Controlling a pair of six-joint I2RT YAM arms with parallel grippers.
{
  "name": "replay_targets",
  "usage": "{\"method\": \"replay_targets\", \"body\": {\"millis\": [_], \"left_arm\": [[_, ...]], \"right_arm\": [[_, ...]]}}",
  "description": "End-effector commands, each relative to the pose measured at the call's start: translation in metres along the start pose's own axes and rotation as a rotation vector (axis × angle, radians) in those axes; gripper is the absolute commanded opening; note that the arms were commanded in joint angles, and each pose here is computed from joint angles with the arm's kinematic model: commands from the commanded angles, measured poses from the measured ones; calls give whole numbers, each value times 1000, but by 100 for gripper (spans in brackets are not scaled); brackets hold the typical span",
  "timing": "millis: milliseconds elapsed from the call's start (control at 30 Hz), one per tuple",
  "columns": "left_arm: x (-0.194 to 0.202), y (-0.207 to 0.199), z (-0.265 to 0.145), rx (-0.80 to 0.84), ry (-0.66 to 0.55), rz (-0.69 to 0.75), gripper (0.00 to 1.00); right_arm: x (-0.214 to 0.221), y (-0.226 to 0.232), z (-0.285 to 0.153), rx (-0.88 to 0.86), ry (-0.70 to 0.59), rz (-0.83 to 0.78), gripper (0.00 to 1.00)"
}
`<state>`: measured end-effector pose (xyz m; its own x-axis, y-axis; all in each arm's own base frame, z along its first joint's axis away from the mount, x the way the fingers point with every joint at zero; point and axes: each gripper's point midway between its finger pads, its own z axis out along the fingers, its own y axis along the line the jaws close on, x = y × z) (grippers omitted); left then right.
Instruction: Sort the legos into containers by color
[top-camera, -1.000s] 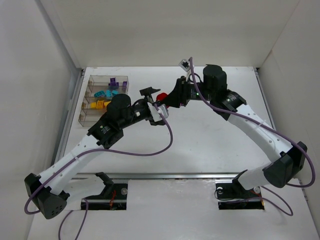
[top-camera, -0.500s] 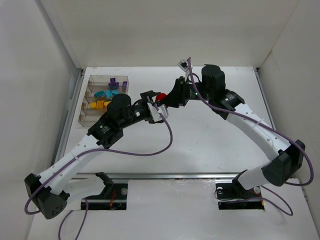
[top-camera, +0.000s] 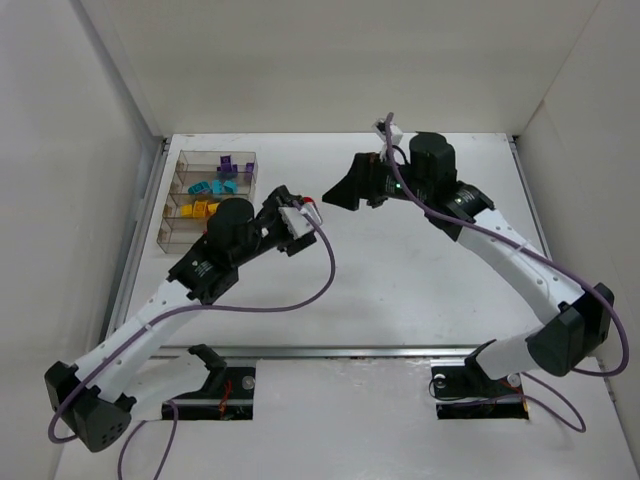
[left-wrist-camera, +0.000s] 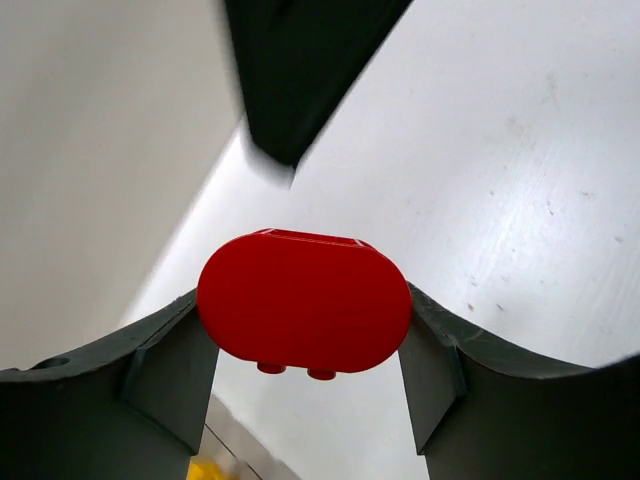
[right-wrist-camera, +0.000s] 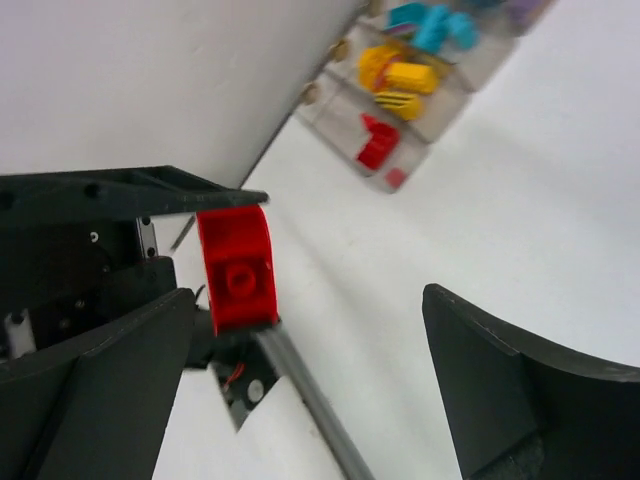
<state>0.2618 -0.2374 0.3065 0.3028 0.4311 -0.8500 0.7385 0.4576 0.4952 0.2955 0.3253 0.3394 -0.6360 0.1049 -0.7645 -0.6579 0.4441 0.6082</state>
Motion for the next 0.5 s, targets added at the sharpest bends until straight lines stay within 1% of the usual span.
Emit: {"method": "replay_targets", "body": {"millis": [0,33,67,167,200,233,267,300,400,433,467], "left_arm": [[52,8,-11,-107,163,-260,0],[74,9,-15,-143,225,-309,0],[96,18,-22,-199,285,-366,0],[140,23,-37,-274,402,-512,0],[157,35,-47,-320,434,-555,0],[167,37,-52,-331,462,-579,0],[172,40,-54,-333,465,-612,0],[188,52,-63,-373,503,-649,0],[210,67,-72,-404,555,-679,0],[227,75,-78,-435,594,-712,0],[237,79,-81,-446,612,-711,0]], "right_arm": [[-38,-8,-33,130,-181,12,100],[-42,-16,-38,162,-204,16,100],[-49,-21,-45,191,-237,14,100],[-46,-26,-49,210,-230,0,100],[-46,-30,-51,221,-228,6,100],[-45,-34,-48,228,-219,-1,100],[-42,-35,-49,233,-209,-5,100],[-41,-40,-47,238,-202,2,100],[-35,-44,-40,227,-172,12,100],[-34,-42,-40,216,-165,12,100],[-34,-45,-37,217,-164,13,100]]}}
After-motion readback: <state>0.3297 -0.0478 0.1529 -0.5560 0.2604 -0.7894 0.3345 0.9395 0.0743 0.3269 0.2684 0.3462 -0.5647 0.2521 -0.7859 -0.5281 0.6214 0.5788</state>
